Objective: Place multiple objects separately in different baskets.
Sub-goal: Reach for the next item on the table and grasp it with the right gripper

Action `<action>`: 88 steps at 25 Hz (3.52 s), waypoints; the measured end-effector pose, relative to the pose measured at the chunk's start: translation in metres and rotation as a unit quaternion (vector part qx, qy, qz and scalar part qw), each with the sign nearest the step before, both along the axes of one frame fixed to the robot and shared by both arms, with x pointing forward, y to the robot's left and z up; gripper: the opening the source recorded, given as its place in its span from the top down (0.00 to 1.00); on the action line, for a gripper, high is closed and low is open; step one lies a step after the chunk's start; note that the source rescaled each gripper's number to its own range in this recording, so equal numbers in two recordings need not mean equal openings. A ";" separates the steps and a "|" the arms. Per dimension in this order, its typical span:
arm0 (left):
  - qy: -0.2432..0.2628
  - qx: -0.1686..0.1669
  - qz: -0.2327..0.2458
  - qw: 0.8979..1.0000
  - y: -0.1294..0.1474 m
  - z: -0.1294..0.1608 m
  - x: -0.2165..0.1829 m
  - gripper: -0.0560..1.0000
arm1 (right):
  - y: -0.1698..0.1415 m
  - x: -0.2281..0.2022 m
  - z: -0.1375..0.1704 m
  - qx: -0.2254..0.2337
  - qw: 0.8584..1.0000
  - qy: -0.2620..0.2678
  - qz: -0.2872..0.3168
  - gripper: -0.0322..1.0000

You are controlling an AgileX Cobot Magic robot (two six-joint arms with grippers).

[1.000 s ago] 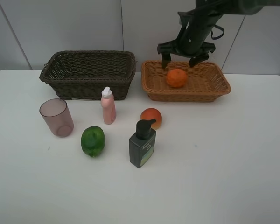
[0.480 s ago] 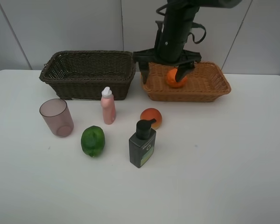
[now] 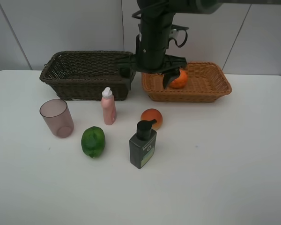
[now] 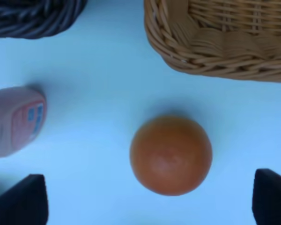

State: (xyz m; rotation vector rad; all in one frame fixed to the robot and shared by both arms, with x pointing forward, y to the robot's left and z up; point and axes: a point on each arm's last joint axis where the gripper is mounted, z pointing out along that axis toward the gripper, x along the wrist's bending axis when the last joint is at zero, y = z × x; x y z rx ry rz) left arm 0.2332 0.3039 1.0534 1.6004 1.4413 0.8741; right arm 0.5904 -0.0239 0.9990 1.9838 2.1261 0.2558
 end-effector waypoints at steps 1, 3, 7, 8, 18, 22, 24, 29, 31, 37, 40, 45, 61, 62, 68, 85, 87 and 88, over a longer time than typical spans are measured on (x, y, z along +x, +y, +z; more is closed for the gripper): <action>0.000 0.000 0.000 1.000 0.000 0.000 0.000 0.00 | 0.002 -0.003 -0.005 0.000 1.000 0.002 -0.001 0.08; 0.000 0.000 0.000 1.000 0.000 0.000 0.000 0.00 | 0.004 -0.008 -0.014 0.001 1.000 0.006 -0.004 0.08; 0.000 0.000 0.000 1.000 0.000 0.000 0.000 0.00 | 0.001 -0.011 -0.033 0.003 1.000 0.005 -0.014 0.08; 0.000 0.000 0.000 1.000 0.000 0.000 0.000 0.00 | 0.000 -0.012 -0.038 0.004 1.000 0.003 -0.017 0.08; 0.000 0.000 0.000 1.000 0.000 0.000 0.000 0.00 | -0.011 -0.016 -0.074 0.000 0.999 -0.033 -0.034 0.08; 0.000 0.000 0.000 1.000 0.000 0.000 0.000 0.00 | -0.009 -0.015 -0.079 0.026 0.997 -0.054 -0.038 0.08; 0.000 0.000 0.000 1.000 0.000 0.000 0.000 0.00 | -0.009 -0.014 -0.079 0.028 0.997 -0.062 -0.043 0.08; 0.000 0.000 0.000 1.000 0.000 0.000 0.000 0.00 | -0.013 -0.011 -0.078 0.016 0.996 -0.071 -0.043 0.08; 0.000 0.000 0.000 1.000 0.000 0.000 0.000 0.00 | -0.014 -0.010 -0.078 0.018 0.996 -0.073 -0.044 0.08; 0.000 0.000 0.000 1.000 0.000 0.000 0.000 0.00 | -0.018 -0.006 -0.078 0.020 0.996 -0.078 -0.045 0.08; 0.000 0.000 0.000 1.000 0.000 0.000 0.000 0.00 | -0.020 -0.009 -0.085 0.019 0.996 -0.075 -0.041 0.08; 0.000 0.000 0.000 1.000 0.000 0.000 0.000 0.00 | -0.023 -0.015 -0.098 0.034 0.996 -0.074 -0.046 0.08; 0.000 0.000 0.000 1.000 0.000 0.000 0.000 0.00 | -0.025 -0.010 -0.115 0.017 0.994 -0.095 -0.045 0.08; 0.000 0.000 0.000 1.000 0.000 0.000 0.000 0.00 | -0.025 -0.010 -0.117 0.018 0.994 -0.094 -0.045 0.08; 0.000 0.000 0.000 1.000 0.000 0.000 0.000 0.00 | -0.024 -0.010 -0.125 0.021 0.995 -0.091 -0.040 0.08; 0.000 0.000 0.000 1.000 0.000 0.000 0.000 0.00 | -0.026 -0.010 -0.130 0.007 0.995 -0.086 -0.040 0.62; 0.000 0.000 0.000 1.000 0.000 0.000 0.000 0.00 | -0.026 -0.011 -0.130 0.005 0.996 -0.085 -0.041 0.62; 0.000 0.000 0.000 1.000 0.000 0.000 0.000 0.00 | -0.027 -0.011 -0.130 0.003 0.996 -0.085 -0.041 0.62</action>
